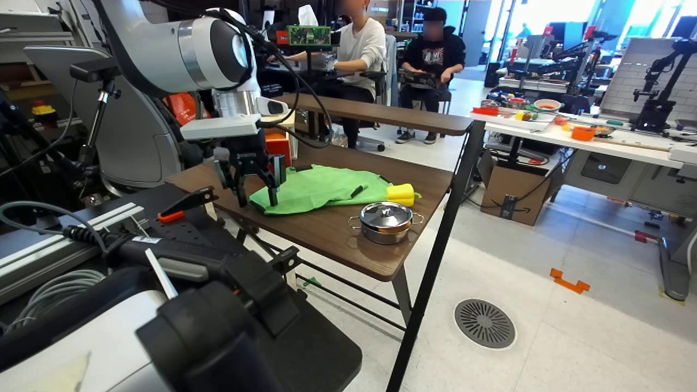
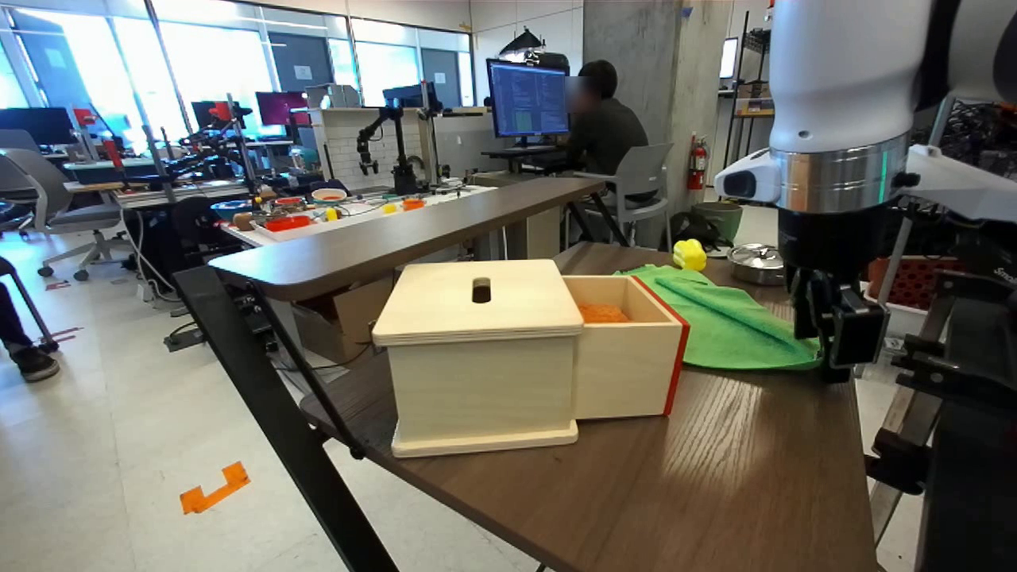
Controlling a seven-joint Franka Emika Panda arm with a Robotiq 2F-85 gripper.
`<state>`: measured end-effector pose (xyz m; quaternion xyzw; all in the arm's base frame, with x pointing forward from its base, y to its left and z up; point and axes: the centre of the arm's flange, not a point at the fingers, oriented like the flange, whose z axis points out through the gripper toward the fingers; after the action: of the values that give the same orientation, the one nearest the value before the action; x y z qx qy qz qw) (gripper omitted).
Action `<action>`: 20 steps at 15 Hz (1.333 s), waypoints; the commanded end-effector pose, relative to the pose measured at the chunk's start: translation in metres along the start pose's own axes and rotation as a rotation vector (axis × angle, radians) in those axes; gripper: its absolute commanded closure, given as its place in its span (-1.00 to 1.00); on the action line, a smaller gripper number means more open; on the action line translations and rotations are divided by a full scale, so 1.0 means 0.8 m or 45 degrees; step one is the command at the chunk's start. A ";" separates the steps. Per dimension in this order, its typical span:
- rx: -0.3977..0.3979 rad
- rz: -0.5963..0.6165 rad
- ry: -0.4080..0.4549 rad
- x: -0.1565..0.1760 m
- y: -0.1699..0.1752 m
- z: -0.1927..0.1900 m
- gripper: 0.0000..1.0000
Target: Fold the towel in half
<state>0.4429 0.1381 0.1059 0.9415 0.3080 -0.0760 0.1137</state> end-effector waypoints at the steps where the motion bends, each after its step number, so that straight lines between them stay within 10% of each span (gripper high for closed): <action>1: -0.003 -0.020 0.024 0.015 -0.002 0.008 0.15; 7: 0.019 -0.061 0.031 0.024 -0.011 -0.004 1.00; 20: 0.246 -0.052 0.244 0.046 0.111 -0.102 0.99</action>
<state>0.5133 0.1356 0.1608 0.9444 0.3276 -0.0231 0.0144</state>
